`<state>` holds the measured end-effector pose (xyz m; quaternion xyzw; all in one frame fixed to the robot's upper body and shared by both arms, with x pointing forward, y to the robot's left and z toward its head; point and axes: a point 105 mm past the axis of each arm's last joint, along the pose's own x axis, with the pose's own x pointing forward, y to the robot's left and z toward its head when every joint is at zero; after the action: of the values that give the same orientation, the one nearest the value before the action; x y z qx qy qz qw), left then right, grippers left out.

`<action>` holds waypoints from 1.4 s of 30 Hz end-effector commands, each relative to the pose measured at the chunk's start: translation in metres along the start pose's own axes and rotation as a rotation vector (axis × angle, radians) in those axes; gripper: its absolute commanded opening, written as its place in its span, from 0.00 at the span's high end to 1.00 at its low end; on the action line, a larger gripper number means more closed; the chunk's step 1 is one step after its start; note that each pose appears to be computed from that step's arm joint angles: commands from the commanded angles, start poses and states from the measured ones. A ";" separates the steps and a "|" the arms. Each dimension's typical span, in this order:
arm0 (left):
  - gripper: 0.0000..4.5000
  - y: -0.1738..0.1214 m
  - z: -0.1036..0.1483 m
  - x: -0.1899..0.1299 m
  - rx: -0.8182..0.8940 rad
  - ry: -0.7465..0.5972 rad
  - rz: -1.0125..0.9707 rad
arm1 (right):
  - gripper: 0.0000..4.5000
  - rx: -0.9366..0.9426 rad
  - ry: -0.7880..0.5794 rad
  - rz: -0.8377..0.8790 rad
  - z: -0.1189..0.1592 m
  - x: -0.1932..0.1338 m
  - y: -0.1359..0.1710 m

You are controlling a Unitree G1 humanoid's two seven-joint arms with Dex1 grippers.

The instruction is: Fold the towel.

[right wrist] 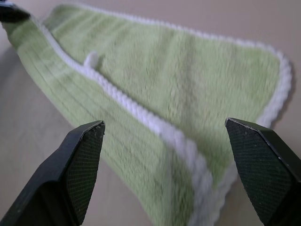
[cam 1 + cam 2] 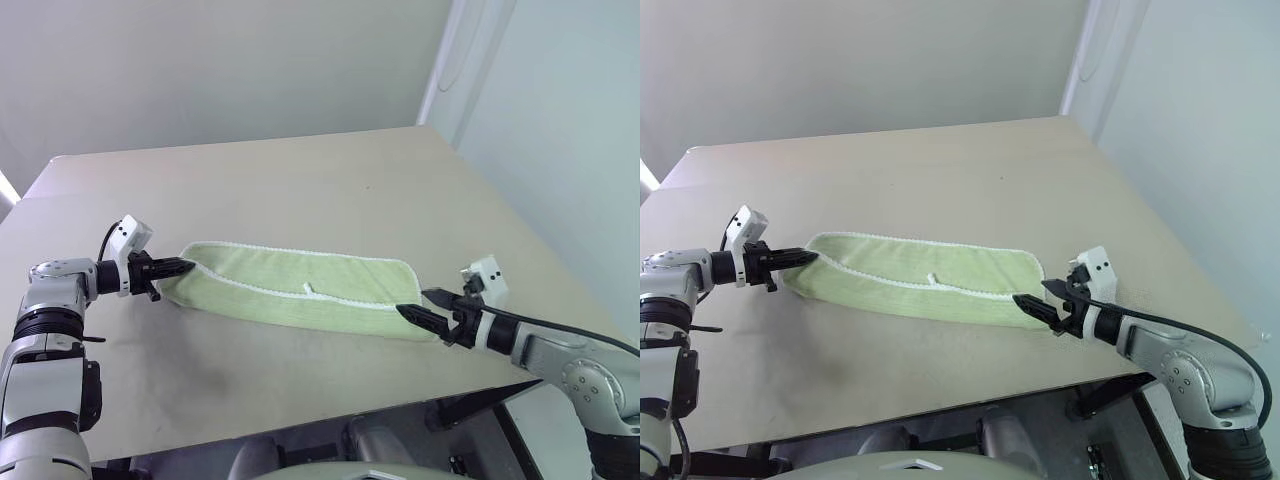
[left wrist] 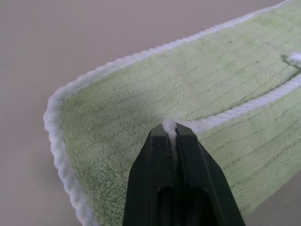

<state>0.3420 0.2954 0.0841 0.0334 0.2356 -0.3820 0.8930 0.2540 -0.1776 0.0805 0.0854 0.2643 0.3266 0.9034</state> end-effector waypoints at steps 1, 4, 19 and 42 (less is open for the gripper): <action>0.99 0.002 0.011 -0.002 0.040 -0.012 0.012 | 0.05 -0.025 -0.008 0.004 0.005 -0.003 0.000; 0.99 0.003 0.010 -0.002 0.039 -0.012 0.014 | 0.05 -0.026 0.005 0.003 0.001 -0.003 -0.001; 1.00 0.005 0.009 0.001 0.034 -0.025 0.040 | 1.00 -0.084 -0.011 0.051 0.005 -0.006 0.009; 1.00 0.055 0.189 -0.005 0.006 -0.716 0.722 | 1.00 -0.358 -0.696 -0.384 0.223 -0.016 -0.065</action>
<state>0.4537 0.2739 0.2119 -0.0333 -0.0573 -0.0880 0.9939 0.3928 -0.2086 0.2353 -0.0009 -0.0611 0.1982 0.9782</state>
